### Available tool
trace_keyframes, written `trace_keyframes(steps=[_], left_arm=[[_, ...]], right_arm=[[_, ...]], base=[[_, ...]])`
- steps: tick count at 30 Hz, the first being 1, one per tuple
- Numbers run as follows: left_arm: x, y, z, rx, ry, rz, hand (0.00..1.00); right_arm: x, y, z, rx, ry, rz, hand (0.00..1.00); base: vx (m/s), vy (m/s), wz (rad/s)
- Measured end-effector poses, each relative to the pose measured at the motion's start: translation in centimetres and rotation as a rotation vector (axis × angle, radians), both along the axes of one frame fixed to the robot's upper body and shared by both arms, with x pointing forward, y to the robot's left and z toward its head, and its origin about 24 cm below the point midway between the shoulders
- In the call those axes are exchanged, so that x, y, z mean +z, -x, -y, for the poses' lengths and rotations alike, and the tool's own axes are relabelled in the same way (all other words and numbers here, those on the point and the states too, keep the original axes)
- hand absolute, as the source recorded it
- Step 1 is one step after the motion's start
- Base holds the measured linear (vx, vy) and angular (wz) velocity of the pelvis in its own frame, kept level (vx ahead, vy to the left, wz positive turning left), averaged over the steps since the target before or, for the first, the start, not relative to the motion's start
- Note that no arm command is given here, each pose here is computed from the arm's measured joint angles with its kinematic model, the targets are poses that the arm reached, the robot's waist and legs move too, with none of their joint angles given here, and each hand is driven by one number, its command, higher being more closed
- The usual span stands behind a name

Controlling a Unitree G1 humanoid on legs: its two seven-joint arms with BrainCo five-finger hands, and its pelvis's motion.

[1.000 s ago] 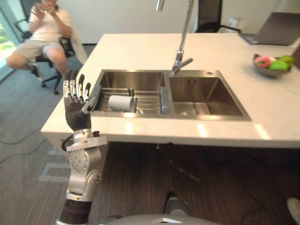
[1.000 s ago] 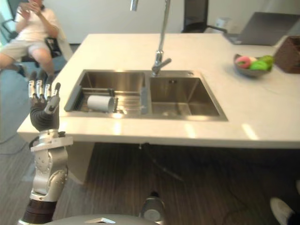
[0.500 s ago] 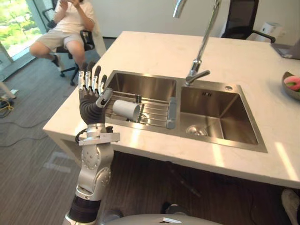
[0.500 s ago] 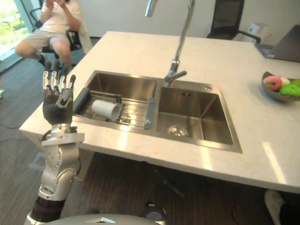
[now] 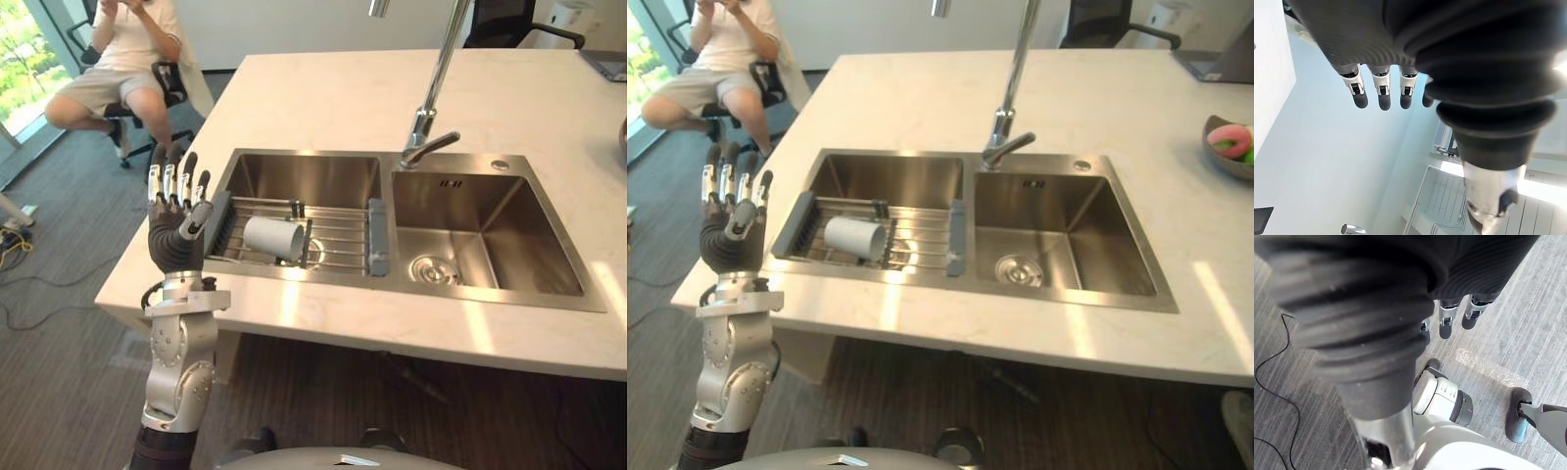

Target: Walk over to the sink, pick up the cup, carry it to the dishwasher, place the cup inside the dishwasher, then close the dishwasher door

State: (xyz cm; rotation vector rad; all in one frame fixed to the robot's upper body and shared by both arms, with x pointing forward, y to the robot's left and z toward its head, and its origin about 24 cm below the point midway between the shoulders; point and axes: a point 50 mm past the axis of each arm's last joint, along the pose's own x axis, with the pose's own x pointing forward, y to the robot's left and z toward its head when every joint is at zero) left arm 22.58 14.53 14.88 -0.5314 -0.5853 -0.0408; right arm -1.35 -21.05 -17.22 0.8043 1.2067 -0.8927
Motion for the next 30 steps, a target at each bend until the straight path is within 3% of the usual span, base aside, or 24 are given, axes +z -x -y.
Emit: trace_keyframes(steps=[7,11,20,23,30], left_arm=[[-2.6,-1.0,2.0,-0.120,-0.043,-0.124,0.00],[-4.4,-1.3,2.8,-0.113,-0.245,-0.213,0.00],[-3.7,-3.6,1.6,0.253,-0.960,-0.087,0.00],[-3.4,-4.8,0.3,0.405,-1.135,-0.047,0.00],[-3.8,-7.2,-2.3,0.668,-1.356,-0.030,0.00]], right_arm=[[-0.1,0.6,0.1,-0.073,-0.027,-0.008,0.00],[0.0,0.5,0.3,-0.077,-0.036,-0.003,0.00],[0.1,0.5,0.9,-0.074,0.000,0.008,0.00],[0.2,0.6,1.5,-0.072,0.015,0.005,0.00],[0.5,0.4,2.7,-0.102,0.062,0.044,0.00]], base=[[0.08,-0.006,0.04],[-0.03,-0.008,-0.05],[-0.06,-0.051,-0.06],[0.02,-0.035,-0.09],[0.06,-0.006,-0.08]])
